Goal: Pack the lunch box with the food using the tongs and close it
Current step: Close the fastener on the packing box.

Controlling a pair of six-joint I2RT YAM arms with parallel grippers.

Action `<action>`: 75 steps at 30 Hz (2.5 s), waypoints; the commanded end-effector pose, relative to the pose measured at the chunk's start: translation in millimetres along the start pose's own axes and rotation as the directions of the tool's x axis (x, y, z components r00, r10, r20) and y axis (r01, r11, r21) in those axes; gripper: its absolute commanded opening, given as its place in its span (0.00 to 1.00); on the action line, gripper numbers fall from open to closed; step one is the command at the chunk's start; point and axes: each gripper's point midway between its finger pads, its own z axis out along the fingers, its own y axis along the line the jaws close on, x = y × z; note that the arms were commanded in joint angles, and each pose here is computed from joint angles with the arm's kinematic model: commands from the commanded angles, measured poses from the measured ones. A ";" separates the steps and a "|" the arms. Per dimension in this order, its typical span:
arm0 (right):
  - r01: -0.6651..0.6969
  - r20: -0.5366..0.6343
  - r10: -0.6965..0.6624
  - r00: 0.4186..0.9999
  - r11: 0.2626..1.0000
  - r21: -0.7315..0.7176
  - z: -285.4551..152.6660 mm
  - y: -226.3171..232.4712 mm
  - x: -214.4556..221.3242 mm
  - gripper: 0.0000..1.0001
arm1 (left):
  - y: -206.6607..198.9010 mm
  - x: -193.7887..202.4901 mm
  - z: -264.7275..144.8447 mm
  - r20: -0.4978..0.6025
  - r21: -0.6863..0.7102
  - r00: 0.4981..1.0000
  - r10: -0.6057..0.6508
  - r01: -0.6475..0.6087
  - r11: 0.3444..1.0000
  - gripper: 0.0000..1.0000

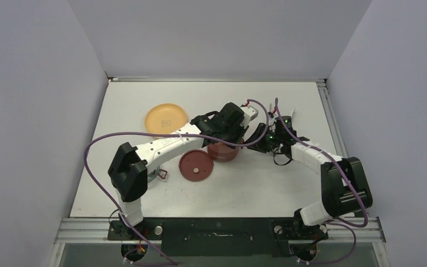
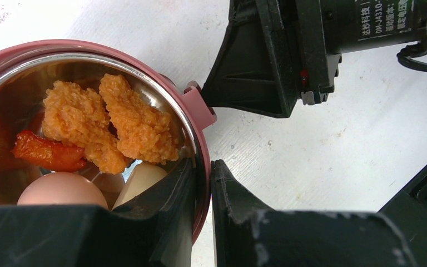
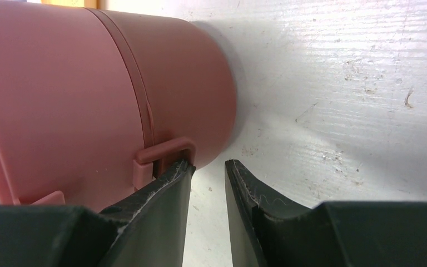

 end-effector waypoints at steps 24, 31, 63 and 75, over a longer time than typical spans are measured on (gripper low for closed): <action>-0.048 0.044 0.053 0.998 0.994 -0.101 16.4 40.4 22.3 0.27 | 4.1 50.5 22.0 -0.159 0.028 0.987 -0.038 0.043 0.999 0.00; -0.103 0.072 0.114 0.991 0.985 -0.136 13.5 47.8 25.1 0.27 | 5.0 52.5 21.9 -0.144 0.053 0.987 -0.078 0.087 0.995 0.00; -0.323 0.049 0.353 0.934 0.898 -0.299 22.2 63.0 49.2 0.15 | -4.0 60.1 22.9 -0.126 0.156 0.974 -0.187 0.205 0.966 0.00; -0.385 0.033 0.428 0.903 0.843 -0.375 20.6 80.1 45.9 0.05 | -6.6 58.5 22.2 -0.124 0.194 0.969 -0.213 0.234 0.953 0.00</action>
